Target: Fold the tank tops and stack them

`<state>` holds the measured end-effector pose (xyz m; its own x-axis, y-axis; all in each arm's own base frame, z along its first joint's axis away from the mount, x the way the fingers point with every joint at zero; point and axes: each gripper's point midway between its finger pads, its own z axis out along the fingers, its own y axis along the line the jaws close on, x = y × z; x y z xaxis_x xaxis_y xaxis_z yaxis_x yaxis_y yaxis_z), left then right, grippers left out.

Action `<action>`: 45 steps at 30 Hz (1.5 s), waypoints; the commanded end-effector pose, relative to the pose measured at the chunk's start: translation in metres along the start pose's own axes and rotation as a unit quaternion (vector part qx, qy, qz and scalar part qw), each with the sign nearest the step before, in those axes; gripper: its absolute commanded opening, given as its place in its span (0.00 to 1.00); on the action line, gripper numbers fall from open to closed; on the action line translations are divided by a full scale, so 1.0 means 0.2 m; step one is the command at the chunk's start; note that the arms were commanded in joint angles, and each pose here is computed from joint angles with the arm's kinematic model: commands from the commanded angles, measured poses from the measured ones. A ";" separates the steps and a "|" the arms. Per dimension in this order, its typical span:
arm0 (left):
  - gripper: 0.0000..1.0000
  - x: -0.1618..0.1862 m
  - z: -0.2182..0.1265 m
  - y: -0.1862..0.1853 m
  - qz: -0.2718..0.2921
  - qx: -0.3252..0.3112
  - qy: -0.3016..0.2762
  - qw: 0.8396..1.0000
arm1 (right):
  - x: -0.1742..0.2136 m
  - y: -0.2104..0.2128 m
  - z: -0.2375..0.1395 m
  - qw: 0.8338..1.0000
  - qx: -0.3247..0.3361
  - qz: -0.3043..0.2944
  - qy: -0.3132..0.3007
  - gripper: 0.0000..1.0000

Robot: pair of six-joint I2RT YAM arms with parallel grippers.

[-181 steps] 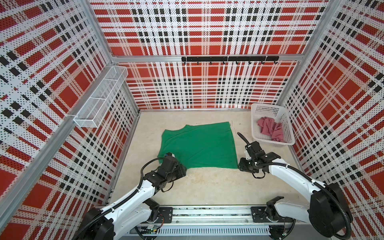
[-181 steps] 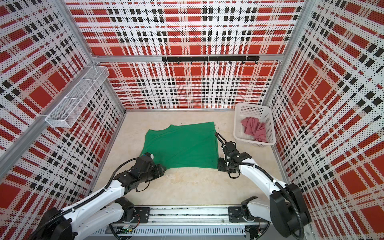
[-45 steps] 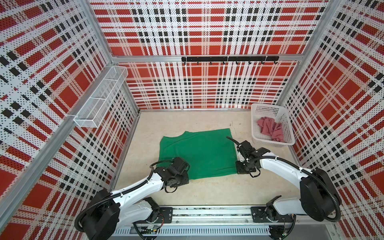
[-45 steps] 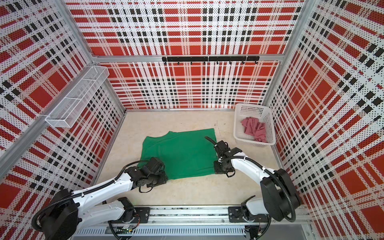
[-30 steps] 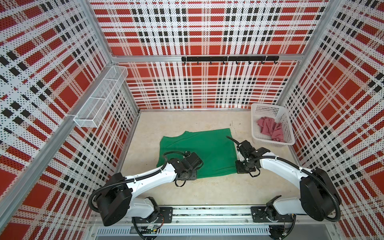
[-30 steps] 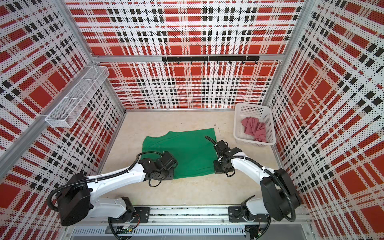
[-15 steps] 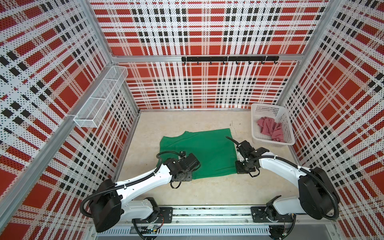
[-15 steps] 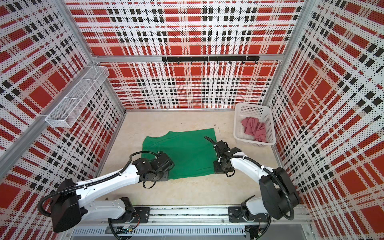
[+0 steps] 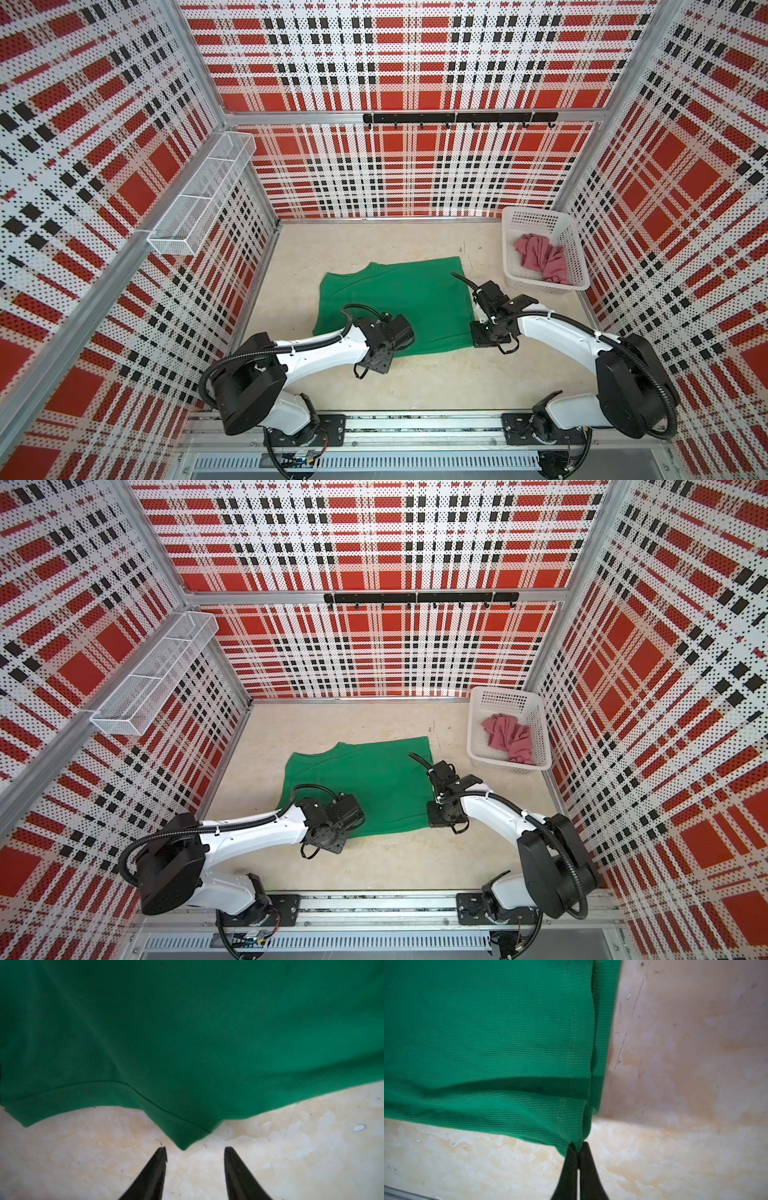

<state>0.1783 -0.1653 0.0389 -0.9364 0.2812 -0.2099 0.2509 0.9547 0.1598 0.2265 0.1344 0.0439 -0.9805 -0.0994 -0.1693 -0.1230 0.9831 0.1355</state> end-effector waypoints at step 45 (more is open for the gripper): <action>0.00 -0.12 0.02 0.09 0.026 -0.021 0.038 0.999 | -0.08 -0.01 -0.09 1.000 0.025 -0.004 -0.013 0.00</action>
<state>0.1966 -0.1628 0.0322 -0.9478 0.2908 -0.1310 0.2708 0.9507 0.1512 0.2316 0.1322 0.0534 -0.9803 -0.0947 -0.1734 -0.1150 0.9871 0.1111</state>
